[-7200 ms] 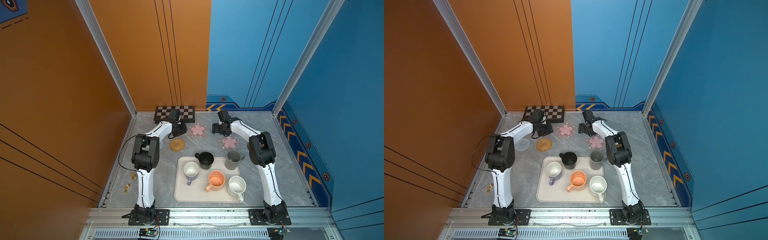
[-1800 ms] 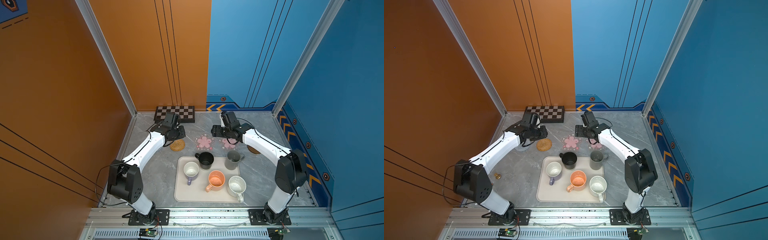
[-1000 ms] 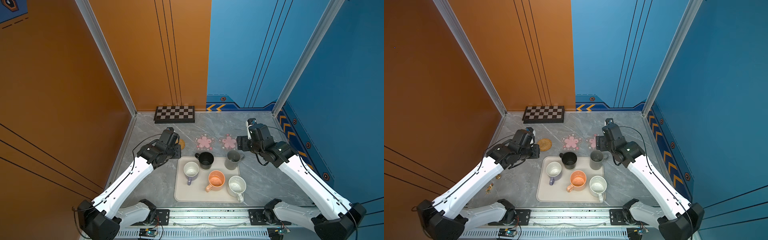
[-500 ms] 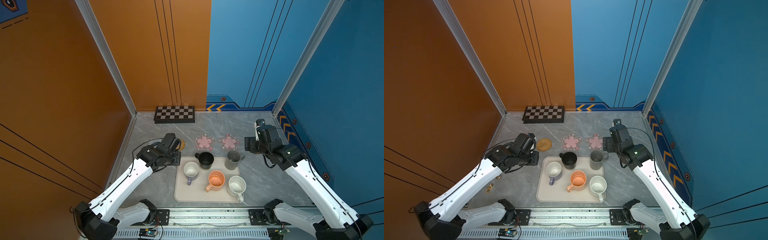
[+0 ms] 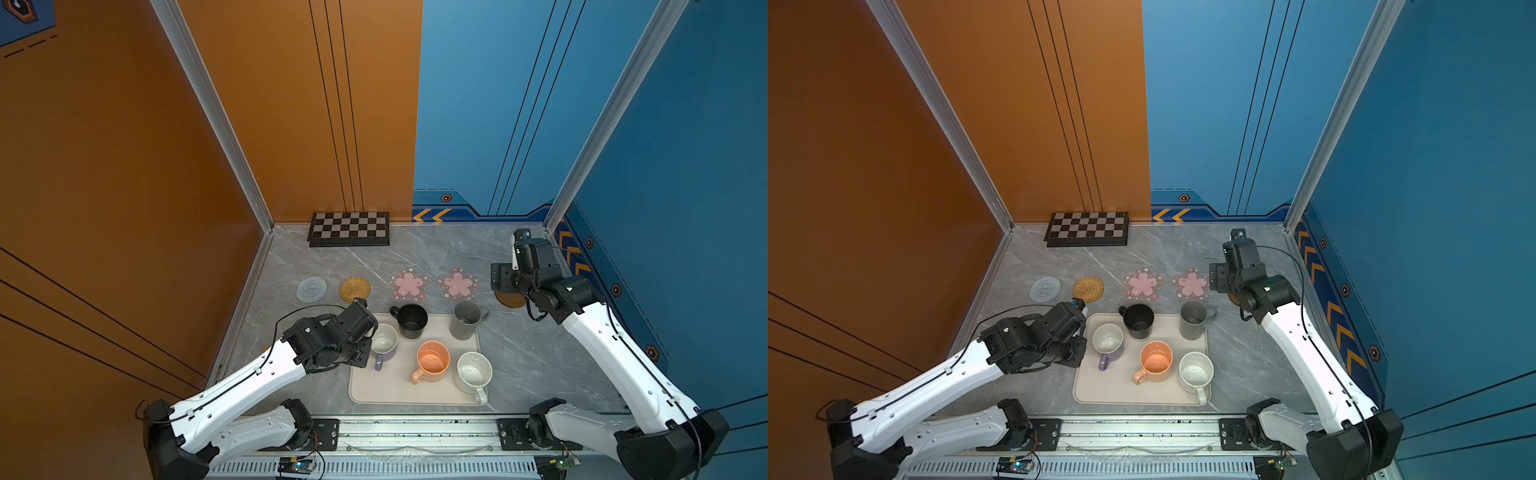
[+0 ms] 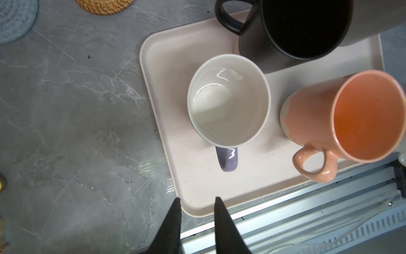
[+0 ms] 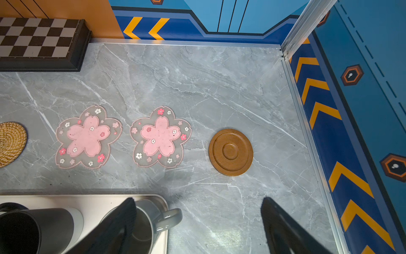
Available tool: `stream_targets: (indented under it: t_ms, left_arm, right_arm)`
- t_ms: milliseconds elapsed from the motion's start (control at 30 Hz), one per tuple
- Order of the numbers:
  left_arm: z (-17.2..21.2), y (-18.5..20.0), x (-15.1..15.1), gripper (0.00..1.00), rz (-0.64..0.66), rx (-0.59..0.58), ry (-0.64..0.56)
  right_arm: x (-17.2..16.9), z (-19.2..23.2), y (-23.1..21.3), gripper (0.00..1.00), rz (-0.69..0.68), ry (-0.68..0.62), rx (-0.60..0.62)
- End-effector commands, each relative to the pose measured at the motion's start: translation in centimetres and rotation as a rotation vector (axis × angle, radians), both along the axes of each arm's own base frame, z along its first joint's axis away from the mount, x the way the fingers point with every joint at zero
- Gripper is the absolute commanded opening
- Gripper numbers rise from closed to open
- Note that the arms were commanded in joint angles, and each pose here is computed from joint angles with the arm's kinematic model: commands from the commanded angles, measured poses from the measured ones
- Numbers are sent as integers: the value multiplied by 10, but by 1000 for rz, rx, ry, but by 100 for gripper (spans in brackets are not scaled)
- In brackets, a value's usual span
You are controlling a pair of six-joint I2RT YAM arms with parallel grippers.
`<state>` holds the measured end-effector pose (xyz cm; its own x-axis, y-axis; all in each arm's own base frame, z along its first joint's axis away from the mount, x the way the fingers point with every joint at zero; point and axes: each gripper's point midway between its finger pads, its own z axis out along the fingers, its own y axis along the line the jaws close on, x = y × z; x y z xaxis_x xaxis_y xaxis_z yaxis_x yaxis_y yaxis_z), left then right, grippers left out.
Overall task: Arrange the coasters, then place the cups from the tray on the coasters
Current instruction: 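Pull left gripper back over the tray while right gripper moves over the wooden coaster, then lower left gripper onto the rim of the white mug with purple handle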
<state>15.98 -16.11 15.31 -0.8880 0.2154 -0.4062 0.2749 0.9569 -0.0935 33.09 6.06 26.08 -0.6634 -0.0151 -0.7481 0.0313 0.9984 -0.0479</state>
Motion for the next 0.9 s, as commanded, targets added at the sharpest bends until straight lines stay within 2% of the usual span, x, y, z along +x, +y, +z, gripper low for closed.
stream_targets:
  t_ms: [0, 300, 867]
  left_arm:
    - [-1, 2, -4, 29, 25, 28, -31]
    - [-35, -29, -16, 34, 43, -101, -7]
    - [-53, -33, -14, 36, 81, -112, -24]
  right_arm:
    - [4, -7, 0, 91, -7, 3, 23]
    - [7, -16, -7, 90, -41, 4, 68]
    - [7, -28, -13, 90, -60, 32, 84]
